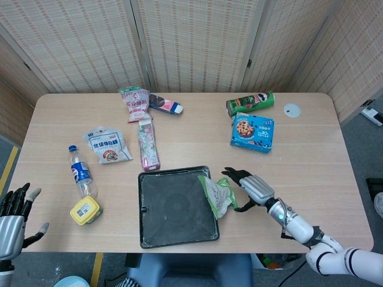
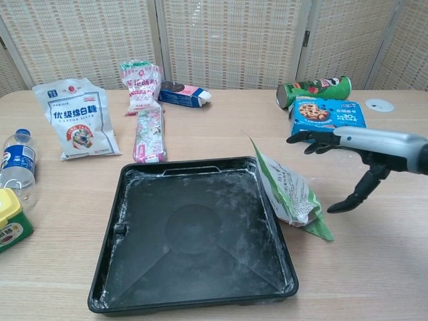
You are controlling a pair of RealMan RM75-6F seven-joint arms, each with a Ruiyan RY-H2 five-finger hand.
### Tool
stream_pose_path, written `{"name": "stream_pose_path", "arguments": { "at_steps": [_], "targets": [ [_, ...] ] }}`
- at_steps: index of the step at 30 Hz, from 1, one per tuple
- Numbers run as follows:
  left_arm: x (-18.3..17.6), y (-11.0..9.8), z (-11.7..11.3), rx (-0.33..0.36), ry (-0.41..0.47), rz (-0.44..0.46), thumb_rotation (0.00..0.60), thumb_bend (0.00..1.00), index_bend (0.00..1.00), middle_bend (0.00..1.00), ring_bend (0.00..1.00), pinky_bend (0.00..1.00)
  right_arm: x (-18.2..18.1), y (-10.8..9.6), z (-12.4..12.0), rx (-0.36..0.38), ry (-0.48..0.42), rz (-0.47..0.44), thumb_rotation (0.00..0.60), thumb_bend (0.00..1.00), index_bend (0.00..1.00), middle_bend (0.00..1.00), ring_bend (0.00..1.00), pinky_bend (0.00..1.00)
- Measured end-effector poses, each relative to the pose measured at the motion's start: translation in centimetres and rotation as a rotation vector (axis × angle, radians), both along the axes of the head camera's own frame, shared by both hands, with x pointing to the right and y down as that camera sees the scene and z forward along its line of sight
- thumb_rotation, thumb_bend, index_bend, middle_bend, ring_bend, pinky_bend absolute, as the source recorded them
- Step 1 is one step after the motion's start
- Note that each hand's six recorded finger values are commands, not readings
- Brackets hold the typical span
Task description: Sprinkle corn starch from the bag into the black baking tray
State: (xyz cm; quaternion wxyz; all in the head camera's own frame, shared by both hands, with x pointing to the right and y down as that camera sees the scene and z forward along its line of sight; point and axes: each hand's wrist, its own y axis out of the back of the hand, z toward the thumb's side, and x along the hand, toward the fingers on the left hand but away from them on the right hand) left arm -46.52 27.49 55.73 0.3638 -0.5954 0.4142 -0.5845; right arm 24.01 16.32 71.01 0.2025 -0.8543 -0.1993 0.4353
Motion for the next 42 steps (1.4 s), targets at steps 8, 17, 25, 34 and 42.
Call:
{"name": "stream_pose_path", "arguments": {
  "at_steps": [8,17,25,34,42],
  "targets": [
    [-0.1,0.0,-0.2,0.004,0.002,-0.002,0.6,0.32,0.15,0.0,0.01,0.0,-1.7,0.5,2.5,0.045,0.044,-0.04,0.6,0.07,0.0,0.1,0.14,0.1],
    [-0.5,0.3,-0.3,0.004,0.002,-0.013,0.6,0.32,0.15,0.0,0.01,0.0,-2.6,1.1,3.8,0.085,0.073,-0.069,0.6,0.07,0.13,0.15,0.17,0.11],
    [-0.6,0.3,-0.4,0.005,0.0,-0.013,0.6,0.32,0.16,0.0,0.01,0.0,-2.9,1.0,4.8,0.107,0.093,-0.069,0.6,0.07,0.16,0.16,0.18,0.11],
    [-0.7,0.4,-0.4,0.003,-0.002,-0.015,0.6,0.32,0.16,0.0,0.01,0.0,-3.5,1.1,5.9,0.115,0.107,-0.069,0.6,0.15,0.27,0.23,0.2,0.1],
    [-0.9,0.5,-0.5,0.007,-0.005,-0.018,0.6,0.32,0.16,0.0,0.01,0.0,-3.9,0.9,6.5,0.13,0.123,-0.074,0.6,0.42,0.45,0.35,0.28,0.12]
  ]
}}
